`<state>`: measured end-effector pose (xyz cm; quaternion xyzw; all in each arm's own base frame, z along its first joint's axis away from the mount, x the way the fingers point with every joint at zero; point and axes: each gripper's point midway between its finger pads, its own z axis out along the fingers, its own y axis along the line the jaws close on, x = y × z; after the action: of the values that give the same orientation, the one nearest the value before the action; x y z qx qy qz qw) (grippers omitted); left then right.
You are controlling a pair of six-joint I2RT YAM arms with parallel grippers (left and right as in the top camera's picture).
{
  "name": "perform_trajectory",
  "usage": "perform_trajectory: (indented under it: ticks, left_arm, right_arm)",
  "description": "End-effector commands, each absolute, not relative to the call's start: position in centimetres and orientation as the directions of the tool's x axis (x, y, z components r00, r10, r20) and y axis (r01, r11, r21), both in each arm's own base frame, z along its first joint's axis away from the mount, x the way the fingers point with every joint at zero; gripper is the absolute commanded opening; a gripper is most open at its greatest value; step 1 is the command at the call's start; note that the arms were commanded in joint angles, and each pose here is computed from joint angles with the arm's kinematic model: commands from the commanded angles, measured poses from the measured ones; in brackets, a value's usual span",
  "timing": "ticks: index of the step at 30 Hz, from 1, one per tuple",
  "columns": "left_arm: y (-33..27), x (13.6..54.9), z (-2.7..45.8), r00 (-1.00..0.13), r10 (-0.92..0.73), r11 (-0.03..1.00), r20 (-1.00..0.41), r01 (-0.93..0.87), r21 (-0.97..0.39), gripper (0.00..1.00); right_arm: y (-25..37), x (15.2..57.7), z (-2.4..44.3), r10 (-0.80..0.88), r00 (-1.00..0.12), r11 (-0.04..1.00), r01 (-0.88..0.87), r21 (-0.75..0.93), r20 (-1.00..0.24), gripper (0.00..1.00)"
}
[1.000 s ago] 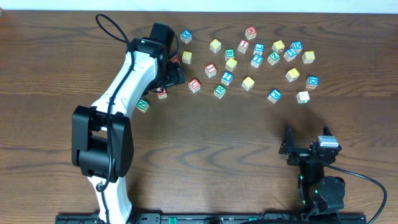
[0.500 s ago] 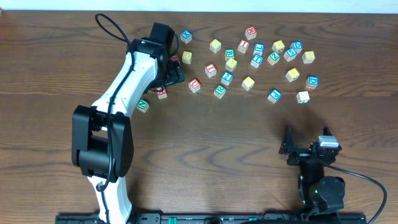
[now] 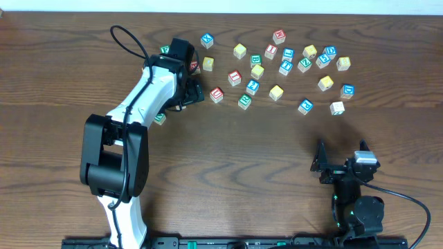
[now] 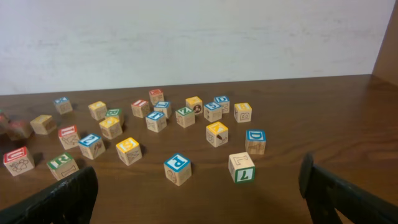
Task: Spell out AI2
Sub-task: 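Lower the left gripper and close it on the red A block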
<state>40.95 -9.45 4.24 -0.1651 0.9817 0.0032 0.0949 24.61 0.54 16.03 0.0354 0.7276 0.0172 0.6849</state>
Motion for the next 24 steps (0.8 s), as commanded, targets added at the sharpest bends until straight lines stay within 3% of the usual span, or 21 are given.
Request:
perform_trajectory:
  ticks: [1,24]
  left_arm:
    - [-9.4,41.1,4.0,-0.938,-0.284,0.958,-0.197,-0.287,-0.014,0.98]
    - [-9.7,42.5,1.0,-0.937,-0.285,0.957,-0.2,-0.288,-0.015,0.99]
  right_arm:
    - [0.3,24.6,16.0,0.074,-0.059,0.997,0.039,0.072,-0.996,0.99]
    - [0.3,24.6,16.0,0.074,-0.059,0.997,0.039,0.072,-0.996,0.99]
